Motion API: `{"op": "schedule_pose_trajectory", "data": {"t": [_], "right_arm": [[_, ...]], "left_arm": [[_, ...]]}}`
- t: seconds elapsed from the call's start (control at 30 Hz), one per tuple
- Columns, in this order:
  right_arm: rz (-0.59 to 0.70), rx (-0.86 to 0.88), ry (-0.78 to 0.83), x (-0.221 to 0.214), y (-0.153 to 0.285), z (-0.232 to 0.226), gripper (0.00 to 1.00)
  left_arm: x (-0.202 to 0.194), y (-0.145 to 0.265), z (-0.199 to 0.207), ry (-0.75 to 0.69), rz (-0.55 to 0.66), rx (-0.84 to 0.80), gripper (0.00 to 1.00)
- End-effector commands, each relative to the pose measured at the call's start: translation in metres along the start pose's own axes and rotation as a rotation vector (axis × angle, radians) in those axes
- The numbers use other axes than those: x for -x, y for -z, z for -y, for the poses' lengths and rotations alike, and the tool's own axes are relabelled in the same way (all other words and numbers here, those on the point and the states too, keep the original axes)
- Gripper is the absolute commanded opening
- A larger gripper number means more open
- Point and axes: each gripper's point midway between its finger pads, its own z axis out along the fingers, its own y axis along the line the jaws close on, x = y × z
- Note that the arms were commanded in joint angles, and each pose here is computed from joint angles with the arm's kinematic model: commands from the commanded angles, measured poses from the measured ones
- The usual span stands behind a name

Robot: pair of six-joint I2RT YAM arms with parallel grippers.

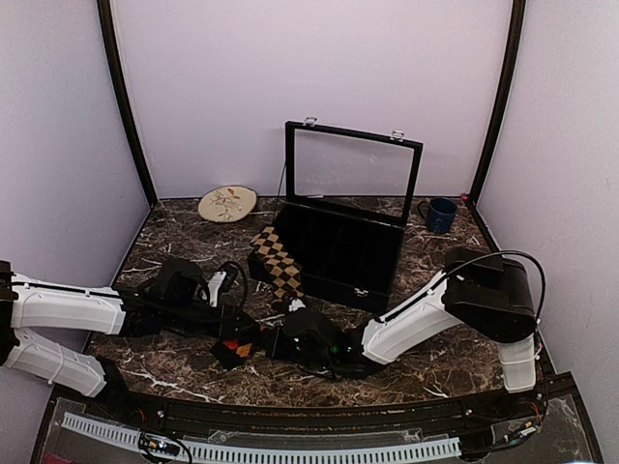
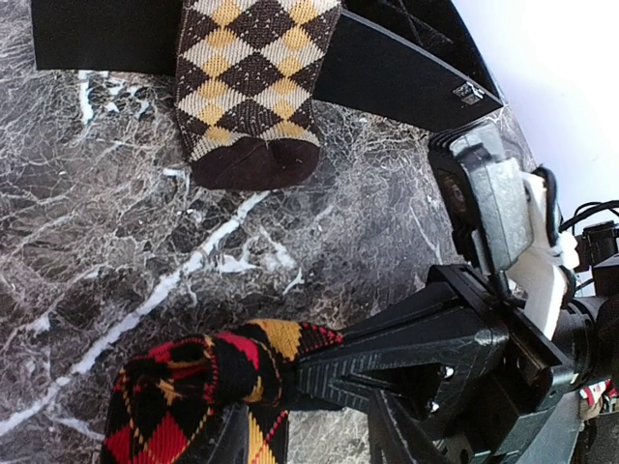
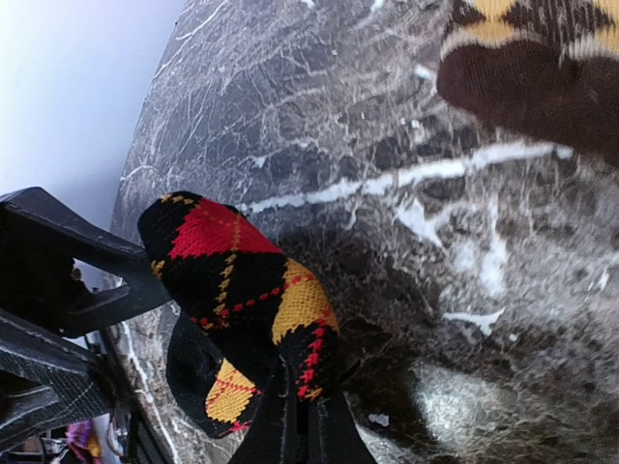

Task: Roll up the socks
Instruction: Roll the sock at the center of the board.

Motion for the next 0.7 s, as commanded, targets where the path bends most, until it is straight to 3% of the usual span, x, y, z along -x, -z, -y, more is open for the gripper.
{"op": "schedule_pose_trajectory", "data": {"t": [0.0,0.23,0.43,0.67], "right_arm": [[0.057,-0.036,0.143,0.025,0.009,-0.017,0.00],[0.087,-0.096,0.317,0.032,0.014,-0.032,0.00],[0.113,-0.155,0.439,0.026,0.020,-0.036,0.00],[0.127,-0.216,0.559,0.015,0.026,-0.039,0.00]], "left_arm": [[-0.003,0.010,0.001,0.017,-0.063,0.034,0.45],[0.000,0.020,0.008,0.058,-0.121,0.050,0.39],[0.007,0.028,0.007,0.098,-0.143,0.089,0.27],[0.004,0.034,0.008,0.177,-0.247,0.103,0.22]]}}
